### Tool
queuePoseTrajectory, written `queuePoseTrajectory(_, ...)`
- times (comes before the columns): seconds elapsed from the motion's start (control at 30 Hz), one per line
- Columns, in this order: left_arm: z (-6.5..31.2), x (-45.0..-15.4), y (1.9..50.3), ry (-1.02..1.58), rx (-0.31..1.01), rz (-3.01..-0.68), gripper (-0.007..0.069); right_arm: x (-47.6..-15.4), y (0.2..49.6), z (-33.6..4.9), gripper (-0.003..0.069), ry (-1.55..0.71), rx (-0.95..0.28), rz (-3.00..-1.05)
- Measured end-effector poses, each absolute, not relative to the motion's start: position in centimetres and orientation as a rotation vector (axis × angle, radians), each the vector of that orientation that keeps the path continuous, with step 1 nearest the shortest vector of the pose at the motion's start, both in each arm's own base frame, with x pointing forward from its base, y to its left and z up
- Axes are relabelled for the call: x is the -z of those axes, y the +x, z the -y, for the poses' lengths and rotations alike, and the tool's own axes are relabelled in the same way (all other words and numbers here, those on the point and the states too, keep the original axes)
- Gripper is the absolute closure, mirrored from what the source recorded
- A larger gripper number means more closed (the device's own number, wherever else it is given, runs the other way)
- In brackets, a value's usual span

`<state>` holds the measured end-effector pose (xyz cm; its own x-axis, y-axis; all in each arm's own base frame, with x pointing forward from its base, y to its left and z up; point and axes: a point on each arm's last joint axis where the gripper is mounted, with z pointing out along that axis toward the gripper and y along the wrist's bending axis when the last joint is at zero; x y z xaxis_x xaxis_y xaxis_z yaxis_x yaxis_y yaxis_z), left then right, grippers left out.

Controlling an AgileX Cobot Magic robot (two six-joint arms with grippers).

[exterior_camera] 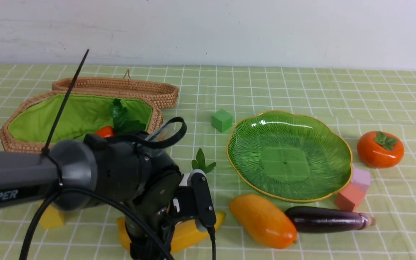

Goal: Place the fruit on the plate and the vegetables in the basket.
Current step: Use the left arm to grab a banana and put it into the right plate

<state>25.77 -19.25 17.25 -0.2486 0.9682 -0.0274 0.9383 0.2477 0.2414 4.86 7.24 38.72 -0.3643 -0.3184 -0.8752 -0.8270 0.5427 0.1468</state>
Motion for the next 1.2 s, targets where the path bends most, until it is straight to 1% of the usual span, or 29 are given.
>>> queuePoseTrajectory(0.1,18.9,-17.6,25.3,1.810,-0.258,-2.378,0.0286,-38.7,4.9,-7.2,0.0626,-0.932,-0.752,-1.926)
queuePoseTrajectory(0.2,18.4,-18.4,24.4,1.793,-0.228,-2.435,0.0305,-38.7,4.8,-7.2,0.0626,-0.932,-0.752,-1.926)
queuePoseTrajectory(0.27,18.1,-20.0,23.7,1.742,-0.179,-2.439,0.0313,-38.7,4.8,-7.2,0.0626,-0.932,-0.752,-1.926)
queuePoseTrajectory(0.3,18.1,-20.4,23.6,1.734,-0.173,-2.437,0.0313,-38.7,4.8,-7.2,0.0626,-0.932,-0.752,-1.926)
queuePoseTrajectory(0.33,17.7,-21.8,23.0,1.706,-0.155,-2.432,0.0313,-38.7,4.8,-7.2,0.0626,-0.932,-0.752,-1.926)
queuePoseTrajectory(0.4,17.3,-22.6,22.5,1.699,-0.152,-2.438,0.0313,-38.7,4.9,-7.2,0.0626,-0.932,-0.752,-1.926)
queuePoseTrajectory(0.43,16.9,-23.5,22.0,1.692,-0.147,-2.448,0.0313,-38.7,4.9,-7.2,0.0626,-0.930,-0.751,-1.925)
queuePoseTrajectory(0.47,16.9,-23.6,21.9,1.692,-0.147,-2.449,0.0313,-38.7,4.9,-7.2,0.0626,-0.930,-0.751,-1.925)
queuePoseTrajectory(0.5,16.4,-24.8,21.3,1.669,-0.131,-2.443,0.0313,-38.8,5.0,-7.2,0.0626,-0.919,-0.747,-1.919)
queuePoseTrajectory(0.57,16.3,-25.6,21.0,1.642,-0.110,-2.420,0.0313,-38.9,5.1,-7.2,0.0624,-0.897,-0.741,-1.911)
queuePoseTrajectory(0.7,17.5,-29.4,21.5,1.435,0.050,-2.254,0.0313,-39.5,6.4,-6.6,0.0624,-0.699,-0.668,-1.894)
queuePoseTrajectory(0.73,18.0,-30.0,21.9,1.395,0.073,-2.213,0.0314,-39.6,6.8,-6.4,0.0624,-0.650,-0.639,-1.889)
queuePoseTrajectory(0.77,18.1,-30.2,22.0,1.383,0.084,-2.206,0.0314,-39.7,6.9,-6.3,0.0624,-0.630,-0.633,-1.885)
queuePoseTrajectory(0.8,19.4,-31.4,23.2,1.313,0.132,-2.124,0.0314,-39.8,7.3,-5.9,0.0624,-0.571,-0.578,-1.877)
queuePoseTrajectory(0.83,19.6,-31.4,23.4,1.307,0.137,-2.117,0.0314,-39.8,7.4,-5.8,0.0624,-0.560,-0.567,-1.880)
queuePoseTrajectory(0.87,21.0,-32.0,24.8,1.259,0.177,-2.067,0.0314,-39.9,7.8,-5.4,0.0624,-0.509,-0.519,-1.880)
queuePoseTrajectory(0.97,23.2,-31.9,27.3,1.228,0.205,-2.022,0.0314,-39.9,8.1,-4.9,0.0622,-0.454,-0.471,-1.887)
queuePoseTrajectory(1.0,25.2,-31.2,29.6,1.226,0.216,-2.009,0.0314,-39.8,8.2,-4.6,0.0620,-0.416,-0.445,-1.903)
queuePoseTrajectory(1.17,30.2,-28.1,35.5,1.242,0.215,-2.009,0.0314,-39.5,8.5,-4.0,0.0617,-0.347,-0.388,-1.947)
queuePoseTrajectory(1.2,30.7,-27.6,36.2,1.244,0.218,-2.014,0.0314,-39.4,8.5,-3.9,0.0616,-0.334,-0.382,-1.956)
